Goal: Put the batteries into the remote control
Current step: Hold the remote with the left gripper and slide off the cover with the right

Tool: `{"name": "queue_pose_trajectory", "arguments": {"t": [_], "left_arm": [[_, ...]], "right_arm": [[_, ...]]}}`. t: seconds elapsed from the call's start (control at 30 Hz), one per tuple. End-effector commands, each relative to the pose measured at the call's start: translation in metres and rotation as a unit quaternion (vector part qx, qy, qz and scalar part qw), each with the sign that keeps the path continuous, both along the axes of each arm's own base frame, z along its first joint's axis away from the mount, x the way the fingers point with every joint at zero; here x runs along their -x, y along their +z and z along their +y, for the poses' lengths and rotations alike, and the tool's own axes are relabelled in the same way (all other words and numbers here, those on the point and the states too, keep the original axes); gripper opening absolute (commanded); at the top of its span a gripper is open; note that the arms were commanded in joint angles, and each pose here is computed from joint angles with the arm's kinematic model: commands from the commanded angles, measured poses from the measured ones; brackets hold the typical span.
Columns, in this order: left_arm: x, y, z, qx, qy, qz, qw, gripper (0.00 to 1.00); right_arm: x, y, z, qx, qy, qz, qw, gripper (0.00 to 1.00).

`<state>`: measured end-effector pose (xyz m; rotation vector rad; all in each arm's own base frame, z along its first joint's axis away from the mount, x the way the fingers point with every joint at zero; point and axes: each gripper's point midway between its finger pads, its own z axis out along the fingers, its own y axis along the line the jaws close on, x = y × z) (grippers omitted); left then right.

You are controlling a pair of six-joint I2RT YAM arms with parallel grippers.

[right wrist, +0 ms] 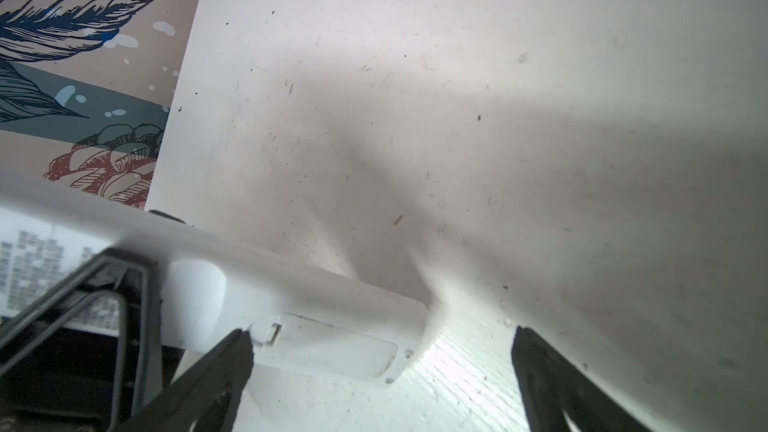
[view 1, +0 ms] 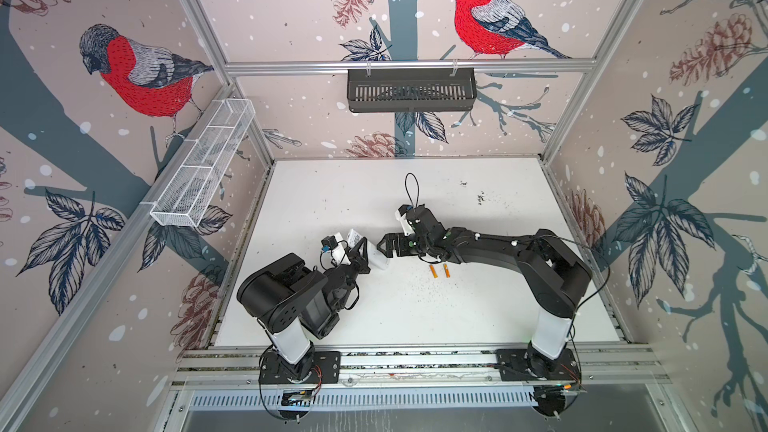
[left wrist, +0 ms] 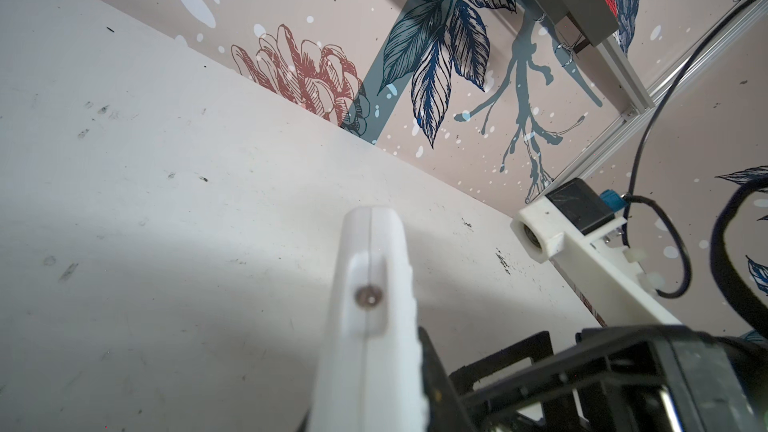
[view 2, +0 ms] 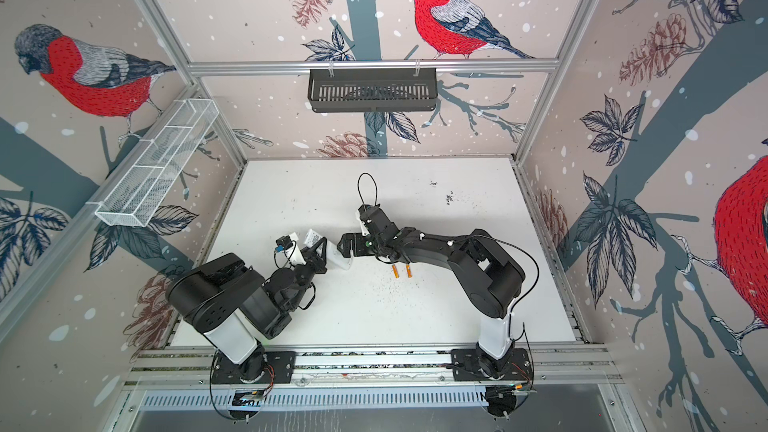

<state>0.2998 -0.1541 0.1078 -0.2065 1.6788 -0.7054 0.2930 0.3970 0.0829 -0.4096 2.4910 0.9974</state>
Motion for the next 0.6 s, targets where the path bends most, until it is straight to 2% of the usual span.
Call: {"name": "queue_pose_trajectory", "arguments": {"t": [0.0, 0.57], "left_arm": [[0.004, 0.012, -0.002, -0.029, -0.013, -0.038, 0.999, 0.0], [0.004, 0.012, -0.002, -0.033, -0.013, -0.037, 0.999, 0.0]], "right_arm": [[0.001, 0.002, 0.01, -0.015, 0.008, 0.002, 1.0, 0.99], [0.014, -0.027, 0.022, 0.015, 0.027, 0.026, 0.999, 0.99]]}}
